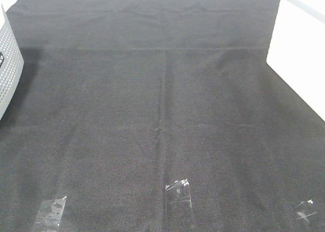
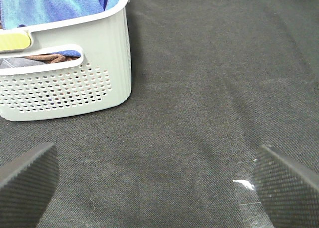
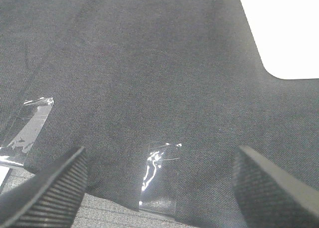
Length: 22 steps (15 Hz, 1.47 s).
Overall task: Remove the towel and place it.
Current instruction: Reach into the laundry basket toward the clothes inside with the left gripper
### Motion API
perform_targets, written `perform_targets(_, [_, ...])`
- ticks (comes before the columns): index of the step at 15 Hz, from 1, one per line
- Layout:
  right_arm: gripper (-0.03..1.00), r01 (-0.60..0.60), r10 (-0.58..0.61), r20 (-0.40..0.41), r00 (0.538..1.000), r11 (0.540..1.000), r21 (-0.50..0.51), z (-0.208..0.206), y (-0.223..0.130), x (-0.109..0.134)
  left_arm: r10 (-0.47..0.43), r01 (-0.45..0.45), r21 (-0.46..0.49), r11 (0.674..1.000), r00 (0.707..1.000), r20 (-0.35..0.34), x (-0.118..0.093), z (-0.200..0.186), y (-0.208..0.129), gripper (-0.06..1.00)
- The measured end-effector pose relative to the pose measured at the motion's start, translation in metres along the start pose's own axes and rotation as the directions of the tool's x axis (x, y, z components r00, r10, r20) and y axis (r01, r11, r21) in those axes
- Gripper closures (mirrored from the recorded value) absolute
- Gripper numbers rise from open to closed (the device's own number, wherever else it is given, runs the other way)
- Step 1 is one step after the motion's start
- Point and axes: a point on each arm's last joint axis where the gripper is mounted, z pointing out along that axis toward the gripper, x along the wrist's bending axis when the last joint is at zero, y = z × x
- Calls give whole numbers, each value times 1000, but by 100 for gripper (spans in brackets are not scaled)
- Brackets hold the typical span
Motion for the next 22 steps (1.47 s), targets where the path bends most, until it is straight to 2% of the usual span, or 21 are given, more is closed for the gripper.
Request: perform_targets(22, [21, 0, 0, 0, 1000, 1000, 0, 0, 0, 0, 0, 0, 0, 1000, 1000, 0, 0, 0, 0, -5])
